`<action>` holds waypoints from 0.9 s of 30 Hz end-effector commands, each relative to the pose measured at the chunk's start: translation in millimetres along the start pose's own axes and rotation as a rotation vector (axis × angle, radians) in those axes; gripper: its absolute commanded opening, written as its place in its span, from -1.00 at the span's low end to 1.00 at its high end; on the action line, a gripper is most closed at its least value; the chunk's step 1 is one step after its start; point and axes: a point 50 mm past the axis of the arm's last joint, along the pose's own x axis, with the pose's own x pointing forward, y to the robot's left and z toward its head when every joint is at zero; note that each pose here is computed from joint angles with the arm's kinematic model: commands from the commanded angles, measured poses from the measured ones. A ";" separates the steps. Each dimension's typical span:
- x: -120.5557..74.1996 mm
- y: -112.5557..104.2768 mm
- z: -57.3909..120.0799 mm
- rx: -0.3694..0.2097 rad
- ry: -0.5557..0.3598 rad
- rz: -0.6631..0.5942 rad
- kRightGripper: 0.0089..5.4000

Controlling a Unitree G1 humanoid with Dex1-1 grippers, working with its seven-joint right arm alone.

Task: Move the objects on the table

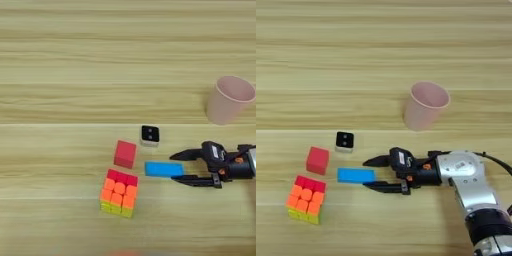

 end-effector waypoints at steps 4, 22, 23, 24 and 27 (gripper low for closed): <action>-12.6 -17.9 14.0 -0.084 0.028 -0.070 -0.41; -25.0 -27.0 31.3 -0.104 -0.061 -0.112 -0.48; -26.4 -27.6 33.6 -0.104 -0.077 -0.115 -0.48; -28.1 -28.8 36.4 -0.104 -0.093 -0.121 -0.48; -33.0 -32.2 42.1 -0.104 -0.125 -0.141 -0.48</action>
